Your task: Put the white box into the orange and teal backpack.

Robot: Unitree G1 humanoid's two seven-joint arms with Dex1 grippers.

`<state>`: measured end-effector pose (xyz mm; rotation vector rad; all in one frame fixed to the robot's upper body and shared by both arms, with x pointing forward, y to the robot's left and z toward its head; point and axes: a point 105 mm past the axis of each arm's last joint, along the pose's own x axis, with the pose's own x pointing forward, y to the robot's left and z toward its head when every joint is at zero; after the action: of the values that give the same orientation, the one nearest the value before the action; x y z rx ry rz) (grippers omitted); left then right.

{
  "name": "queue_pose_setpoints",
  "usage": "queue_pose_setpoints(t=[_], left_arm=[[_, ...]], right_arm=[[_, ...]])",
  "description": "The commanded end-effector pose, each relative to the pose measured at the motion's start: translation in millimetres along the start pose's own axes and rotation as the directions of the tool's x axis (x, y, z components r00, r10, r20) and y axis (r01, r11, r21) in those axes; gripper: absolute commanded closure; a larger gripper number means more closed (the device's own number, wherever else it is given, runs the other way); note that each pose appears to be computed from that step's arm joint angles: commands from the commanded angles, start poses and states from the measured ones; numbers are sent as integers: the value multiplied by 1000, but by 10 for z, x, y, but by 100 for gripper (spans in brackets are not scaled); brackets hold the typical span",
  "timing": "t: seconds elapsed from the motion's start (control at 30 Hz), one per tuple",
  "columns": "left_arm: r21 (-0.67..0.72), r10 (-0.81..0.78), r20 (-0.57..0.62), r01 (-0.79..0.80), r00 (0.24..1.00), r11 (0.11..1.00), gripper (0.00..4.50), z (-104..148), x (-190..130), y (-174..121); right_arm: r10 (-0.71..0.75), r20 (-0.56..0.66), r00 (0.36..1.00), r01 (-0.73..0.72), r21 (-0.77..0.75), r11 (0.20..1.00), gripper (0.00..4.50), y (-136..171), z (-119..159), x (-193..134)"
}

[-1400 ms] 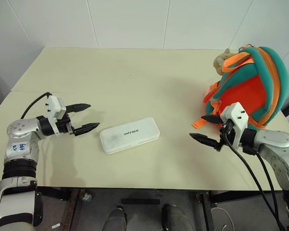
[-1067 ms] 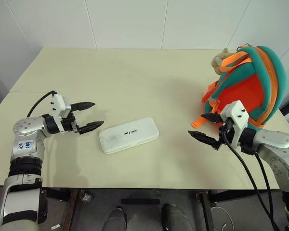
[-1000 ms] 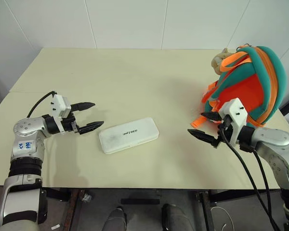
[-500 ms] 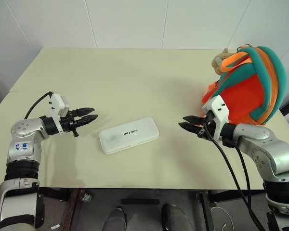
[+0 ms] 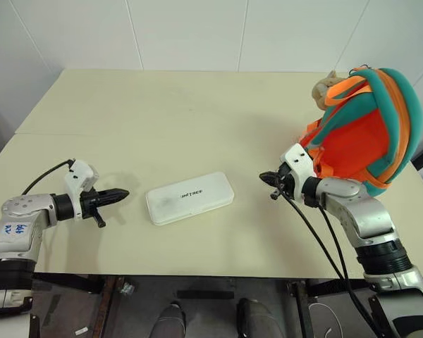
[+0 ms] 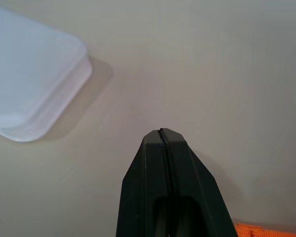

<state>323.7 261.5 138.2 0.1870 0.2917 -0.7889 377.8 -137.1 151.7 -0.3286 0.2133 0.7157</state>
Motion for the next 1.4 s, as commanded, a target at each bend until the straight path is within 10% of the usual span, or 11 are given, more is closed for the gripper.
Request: queue_pose_setpoints(t=[0.03,0.9,1.4], left_arm=[[-49,-22,57,25,998,998,446,72,7,-75],[-148,-185,106,200,977,969,446,-163,433,-318],[-149,-92,48,98,995,984,446,-176,88,-162]], right_arm=[[18,52,999,-16,-51,999,449,30,163,83],[243,13,970,-240,-104,965,449,515,159,226],[223,-16,975,-223,-111,968,449,424,130,203]])
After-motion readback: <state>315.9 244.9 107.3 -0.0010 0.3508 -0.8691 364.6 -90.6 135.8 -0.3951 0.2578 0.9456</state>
